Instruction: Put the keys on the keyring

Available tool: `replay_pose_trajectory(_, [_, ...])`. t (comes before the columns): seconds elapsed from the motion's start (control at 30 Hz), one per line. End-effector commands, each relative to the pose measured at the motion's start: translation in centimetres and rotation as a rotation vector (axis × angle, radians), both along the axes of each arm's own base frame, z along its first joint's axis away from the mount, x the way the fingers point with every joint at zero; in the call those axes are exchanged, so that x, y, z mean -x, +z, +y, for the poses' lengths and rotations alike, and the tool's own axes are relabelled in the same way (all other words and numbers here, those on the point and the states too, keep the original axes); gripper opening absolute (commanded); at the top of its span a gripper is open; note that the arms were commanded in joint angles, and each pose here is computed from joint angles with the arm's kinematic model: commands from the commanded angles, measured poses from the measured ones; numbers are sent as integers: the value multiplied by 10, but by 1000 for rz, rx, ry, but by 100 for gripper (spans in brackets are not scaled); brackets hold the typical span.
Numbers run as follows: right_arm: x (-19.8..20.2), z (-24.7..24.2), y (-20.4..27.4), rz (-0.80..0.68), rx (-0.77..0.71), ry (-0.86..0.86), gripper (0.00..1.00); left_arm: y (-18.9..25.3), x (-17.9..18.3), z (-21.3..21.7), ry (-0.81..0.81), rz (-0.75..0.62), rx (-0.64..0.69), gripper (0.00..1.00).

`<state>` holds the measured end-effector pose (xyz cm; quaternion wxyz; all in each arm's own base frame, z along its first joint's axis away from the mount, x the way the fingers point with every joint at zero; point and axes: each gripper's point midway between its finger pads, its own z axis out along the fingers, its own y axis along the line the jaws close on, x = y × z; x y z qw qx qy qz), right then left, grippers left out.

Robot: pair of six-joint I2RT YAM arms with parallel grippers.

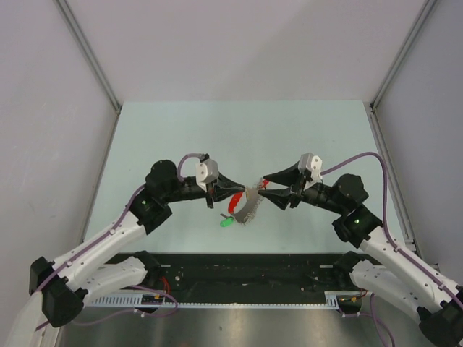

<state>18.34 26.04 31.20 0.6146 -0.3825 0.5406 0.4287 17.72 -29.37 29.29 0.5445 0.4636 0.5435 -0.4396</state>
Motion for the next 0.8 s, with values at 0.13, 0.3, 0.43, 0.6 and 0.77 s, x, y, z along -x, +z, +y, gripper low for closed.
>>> replay_pose_trajectory(0.13, [24, 3, 21, -110, -27, 125, 43, 28, 27, -9, -191, -88, 97, 1])
replay_pose_trajectory(0.3, [25, 8, 21, -113, -20, 163, 31, 35, 33, -10, -209, -76, 135, 0])
replay_pose_trajectory(0.43, [28, 9, 25, -129, -26, 184, 22, 34, 33, -13, -212, -62, 147, 0])
replay_pose_trajectory(0.6, [32, 11, 28, -136, -34, 213, 18, 34, 35, -14, -217, -57, 154, 0])
replay_pose_trajectory(0.77, [35, 12, 31, -139, -45, 236, 15, 34, 36, -16, -223, -53, 159, 0])
